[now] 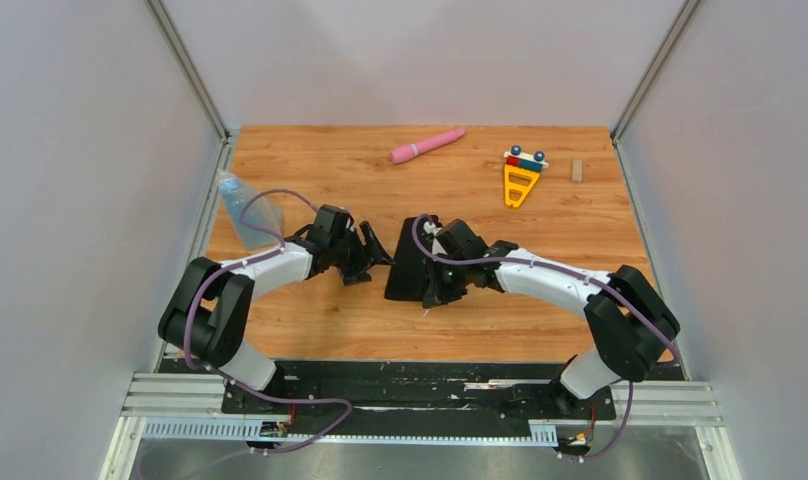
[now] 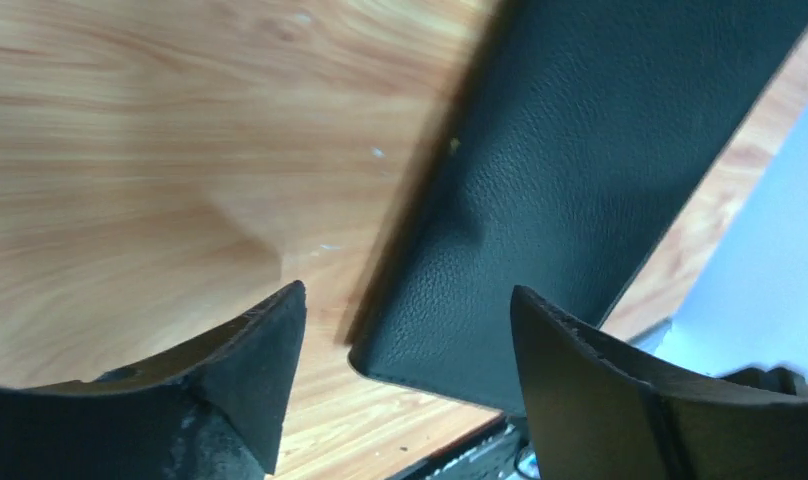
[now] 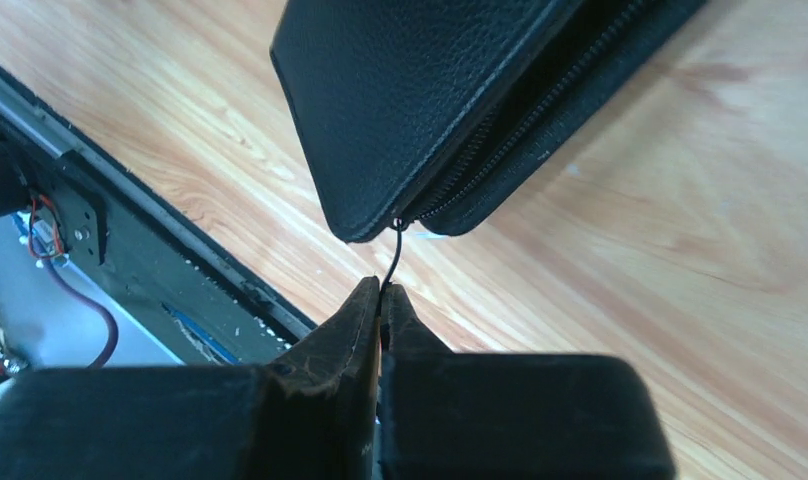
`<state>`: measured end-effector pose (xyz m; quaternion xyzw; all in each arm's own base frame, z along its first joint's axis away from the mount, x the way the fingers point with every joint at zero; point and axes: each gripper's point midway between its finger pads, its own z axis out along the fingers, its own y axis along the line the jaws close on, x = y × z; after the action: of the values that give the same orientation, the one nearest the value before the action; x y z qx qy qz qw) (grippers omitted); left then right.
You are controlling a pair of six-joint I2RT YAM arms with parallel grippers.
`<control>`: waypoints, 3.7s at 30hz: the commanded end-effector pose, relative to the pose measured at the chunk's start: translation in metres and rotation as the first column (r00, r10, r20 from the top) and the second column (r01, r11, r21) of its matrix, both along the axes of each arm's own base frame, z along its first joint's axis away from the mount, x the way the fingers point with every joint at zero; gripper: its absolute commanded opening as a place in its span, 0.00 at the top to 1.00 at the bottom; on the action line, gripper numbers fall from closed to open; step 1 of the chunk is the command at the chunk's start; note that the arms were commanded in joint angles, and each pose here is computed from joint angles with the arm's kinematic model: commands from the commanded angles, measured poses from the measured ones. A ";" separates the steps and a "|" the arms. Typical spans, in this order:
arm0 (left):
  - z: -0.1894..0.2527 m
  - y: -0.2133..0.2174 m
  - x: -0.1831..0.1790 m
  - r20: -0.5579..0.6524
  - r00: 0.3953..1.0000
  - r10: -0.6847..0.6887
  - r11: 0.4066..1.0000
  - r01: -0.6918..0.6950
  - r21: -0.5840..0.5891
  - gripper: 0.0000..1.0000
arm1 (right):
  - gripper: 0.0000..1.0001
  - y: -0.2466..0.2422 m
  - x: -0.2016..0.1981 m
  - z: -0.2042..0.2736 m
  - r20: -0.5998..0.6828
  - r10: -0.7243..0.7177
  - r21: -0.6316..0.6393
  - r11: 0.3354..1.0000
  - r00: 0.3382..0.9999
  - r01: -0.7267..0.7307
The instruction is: Sort the hair-cutting tools
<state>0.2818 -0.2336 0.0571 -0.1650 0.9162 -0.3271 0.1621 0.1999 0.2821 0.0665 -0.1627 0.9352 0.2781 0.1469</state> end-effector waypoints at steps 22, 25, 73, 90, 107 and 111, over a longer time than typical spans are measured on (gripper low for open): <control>0.006 0.030 -0.039 0.001 0.951 0.308 0.943 -0.305 -0.130 0.21 | 1.00 0.122 0.007 0.017 -0.039 0.106 0.142 0.985 0.994 -0.100; -0.002 0.029 -0.039 -0.020 0.951 0.308 0.944 -0.308 -0.116 0.38 | 1.00 0.119 0.005 0.017 -0.036 0.106 0.138 0.985 0.994 -0.100; 0.025 0.024 0.078 0.098 0.989 0.111 0.986 -0.122 0.110 0.11 | 1.00 0.043 0.045 0.029 0.017 -0.167 0.134 0.977 0.986 0.163; 0.020 -0.012 0.025 0.048 0.996 0.072 0.996 -0.070 -0.053 0.43 | 1.00 0.082 0.038 0.005 -0.002 -0.057 0.113 0.992 0.998 0.057; -0.018 -0.009 0.027 -0.020 0.997 0.075 0.996 -0.074 0.059 1.00 | 1.00 0.045 0.004 0.000 -0.031 -0.055 0.068 0.996 0.998 0.057; -0.020 -0.001 0.030 -0.015 0.996 0.091 0.992 -0.089 0.087 1.00 | 1.00 0.014 -0.011 -0.005 -0.023 -0.080 0.001 0.997 0.997 0.080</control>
<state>0.2976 -0.2548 0.0465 -0.1932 0.9140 -0.3264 0.1437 0.2092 0.3190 0.0504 -0.1142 0.9396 0.2863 0.1486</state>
